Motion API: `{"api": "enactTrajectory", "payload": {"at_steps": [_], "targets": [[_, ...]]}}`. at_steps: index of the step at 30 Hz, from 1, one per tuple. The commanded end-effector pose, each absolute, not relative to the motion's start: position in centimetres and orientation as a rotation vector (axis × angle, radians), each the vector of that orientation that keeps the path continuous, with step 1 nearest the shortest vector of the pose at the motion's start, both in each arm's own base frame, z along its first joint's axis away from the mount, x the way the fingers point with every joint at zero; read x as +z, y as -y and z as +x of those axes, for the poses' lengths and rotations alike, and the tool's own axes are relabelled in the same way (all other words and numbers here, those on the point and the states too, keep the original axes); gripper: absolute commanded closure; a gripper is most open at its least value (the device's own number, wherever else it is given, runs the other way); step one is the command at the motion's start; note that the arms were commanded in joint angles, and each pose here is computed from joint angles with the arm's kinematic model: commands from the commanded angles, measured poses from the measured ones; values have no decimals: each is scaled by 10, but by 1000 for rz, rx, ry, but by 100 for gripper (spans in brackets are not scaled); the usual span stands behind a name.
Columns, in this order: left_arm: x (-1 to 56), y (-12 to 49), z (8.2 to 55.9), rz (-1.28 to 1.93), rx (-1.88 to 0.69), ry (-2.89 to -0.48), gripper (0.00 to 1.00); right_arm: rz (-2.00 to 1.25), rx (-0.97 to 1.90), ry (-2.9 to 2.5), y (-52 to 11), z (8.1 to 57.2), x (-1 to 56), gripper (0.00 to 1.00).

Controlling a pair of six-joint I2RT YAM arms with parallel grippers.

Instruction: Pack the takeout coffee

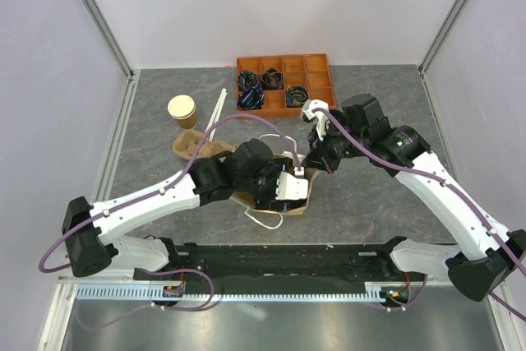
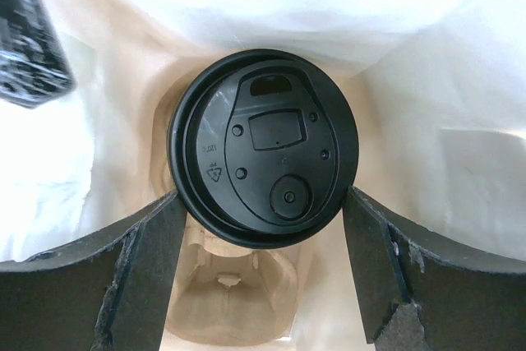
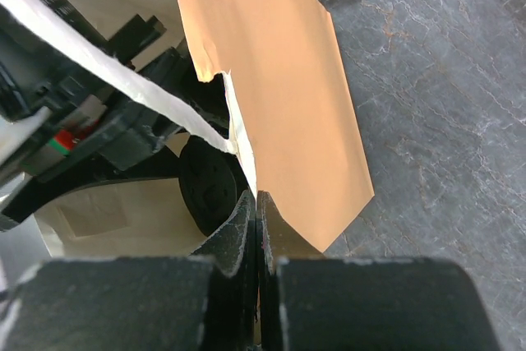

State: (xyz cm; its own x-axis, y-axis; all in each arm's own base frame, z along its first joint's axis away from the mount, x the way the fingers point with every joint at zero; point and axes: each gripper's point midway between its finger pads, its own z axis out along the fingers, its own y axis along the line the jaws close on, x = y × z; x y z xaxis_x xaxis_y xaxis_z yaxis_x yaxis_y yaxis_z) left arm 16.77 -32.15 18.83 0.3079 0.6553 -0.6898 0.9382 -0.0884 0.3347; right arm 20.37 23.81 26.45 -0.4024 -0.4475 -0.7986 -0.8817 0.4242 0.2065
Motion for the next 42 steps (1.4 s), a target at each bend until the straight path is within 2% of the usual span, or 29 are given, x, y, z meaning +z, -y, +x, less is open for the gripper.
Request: {"api": "enactTrajectory", "payload": {"at_steps": [1, 5, 12, 17, 25, 35, 42], "targets": [[255, 338, 173, 1703, -497, -1256, 19, -1141, 801, -2051, -232, 203, 258, 100], [254, 336, 169, 1718, -511, -1259, 18, -1142, 794, -2049, -232, 204, 258, 100], [231, 335, 167, 1747, -520, -1275, 27, -1155, 819, -2022, -234, 200, 263, 100], [213, 338, 170, 1742, -510, -1277, 29, -1166, 825, -2010, -233, 197, 264, 100], [181, 345, 182, 1733, -471, -1304, 25, -1203, 866, -1977, -236, 190, 269, 100], [142, 335, 200, 1755, -414, -1459, 25, -1203, 841, -2004, -232, 191, 266, 100], [140, 330, 206, 1755, -369, -1468, 13, -1199, 849, -2016, -234, 193, 264, 100]]}}
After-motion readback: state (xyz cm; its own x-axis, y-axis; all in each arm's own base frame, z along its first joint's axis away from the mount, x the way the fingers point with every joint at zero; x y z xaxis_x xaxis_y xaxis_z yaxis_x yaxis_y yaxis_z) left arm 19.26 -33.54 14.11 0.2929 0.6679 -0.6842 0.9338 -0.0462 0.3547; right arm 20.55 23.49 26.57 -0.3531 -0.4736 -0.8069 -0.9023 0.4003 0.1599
